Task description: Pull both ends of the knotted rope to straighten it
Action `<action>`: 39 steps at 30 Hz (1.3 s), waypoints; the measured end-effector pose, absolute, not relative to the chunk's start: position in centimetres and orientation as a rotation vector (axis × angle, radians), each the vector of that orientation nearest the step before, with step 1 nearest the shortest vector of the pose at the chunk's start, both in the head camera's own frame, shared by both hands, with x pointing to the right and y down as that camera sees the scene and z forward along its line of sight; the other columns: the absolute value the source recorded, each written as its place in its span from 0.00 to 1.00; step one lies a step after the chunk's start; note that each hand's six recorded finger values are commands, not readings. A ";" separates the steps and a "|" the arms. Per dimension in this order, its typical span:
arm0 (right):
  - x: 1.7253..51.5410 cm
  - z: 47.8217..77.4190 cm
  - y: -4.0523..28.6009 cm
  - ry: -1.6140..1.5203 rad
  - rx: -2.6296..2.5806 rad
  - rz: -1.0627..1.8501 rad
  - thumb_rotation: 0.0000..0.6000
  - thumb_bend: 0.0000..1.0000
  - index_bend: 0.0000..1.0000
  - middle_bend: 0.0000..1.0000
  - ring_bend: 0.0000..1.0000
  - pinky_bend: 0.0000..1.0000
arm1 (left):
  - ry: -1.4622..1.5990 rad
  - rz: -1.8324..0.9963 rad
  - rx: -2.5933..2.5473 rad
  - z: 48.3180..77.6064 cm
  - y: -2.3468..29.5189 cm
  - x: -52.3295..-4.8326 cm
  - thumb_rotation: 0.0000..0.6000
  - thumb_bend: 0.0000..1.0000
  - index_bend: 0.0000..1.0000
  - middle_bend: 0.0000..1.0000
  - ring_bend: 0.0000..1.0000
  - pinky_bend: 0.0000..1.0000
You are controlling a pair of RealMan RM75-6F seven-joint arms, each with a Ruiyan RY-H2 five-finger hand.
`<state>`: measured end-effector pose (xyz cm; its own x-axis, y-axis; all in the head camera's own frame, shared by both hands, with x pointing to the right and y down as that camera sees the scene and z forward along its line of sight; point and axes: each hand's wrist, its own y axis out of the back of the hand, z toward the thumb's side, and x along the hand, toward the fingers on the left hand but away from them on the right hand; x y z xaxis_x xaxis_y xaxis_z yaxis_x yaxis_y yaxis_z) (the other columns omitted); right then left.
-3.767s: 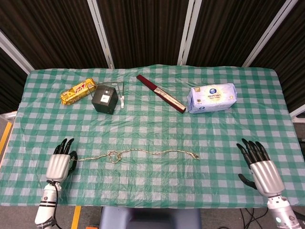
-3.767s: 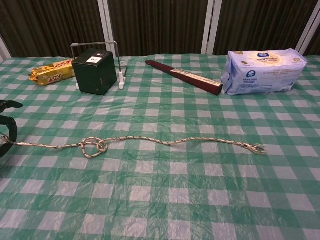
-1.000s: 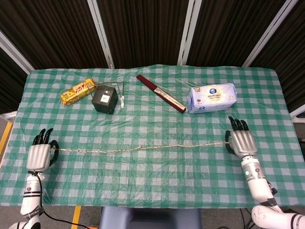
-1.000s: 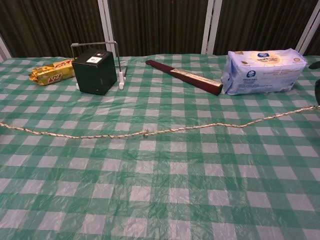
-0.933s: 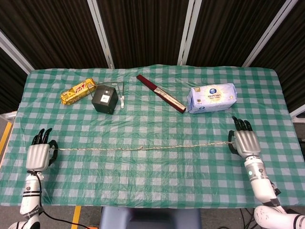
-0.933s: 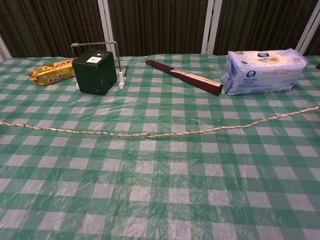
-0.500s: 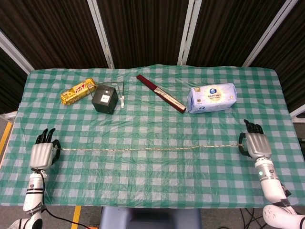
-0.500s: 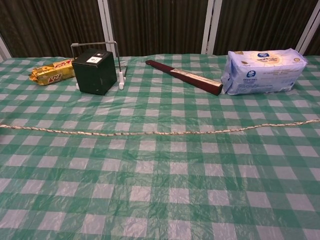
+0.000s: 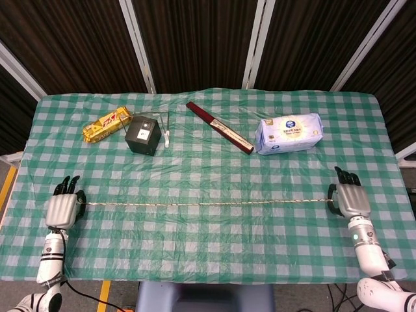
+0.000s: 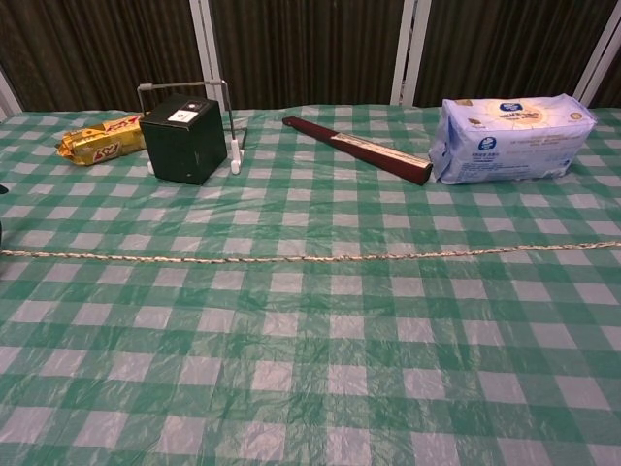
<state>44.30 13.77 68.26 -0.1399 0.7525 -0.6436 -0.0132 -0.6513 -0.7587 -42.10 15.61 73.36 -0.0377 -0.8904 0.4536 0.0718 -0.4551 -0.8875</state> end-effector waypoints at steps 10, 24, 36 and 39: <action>44.0 69.5 14.2 -0.823 -1.608 1.859 1.00 0.60 0.80 0.08 0.00 0.00 | 0.865 -1.612 -1.493 74.5 16.1 -41.8 1.00 0.60 0.63 0.10 0.01 0.17; 44.9 70.7 15.2 -0.746 -1.621 1.922 1.00 0.60 0.28 0.01 0.00 0.00 | 0.796 -1.644 -1.532 75.4 17.2 -41.9 1.00 0.46 0.00 0.04 0.00 0.19; 45.7 69.7 15.4 -0.755 -1.626 1.944 1.00 0.58 0.06 0.00 0.00 0.00 | 0.830 -1.633 -1.614 73.6 17.4 -42.3 1.00 0.45 0.00 0.00 0.00 0.20; 46.0 69.3 15.5 -0.777 -1.631 1.942 1.00 0.57 0.04 0.00 0.00 0.00 | 0.868 -1.615 -1.636 72.5 17.3 -42.5 1.00 0.44 0.00 0.00 0.00 0.20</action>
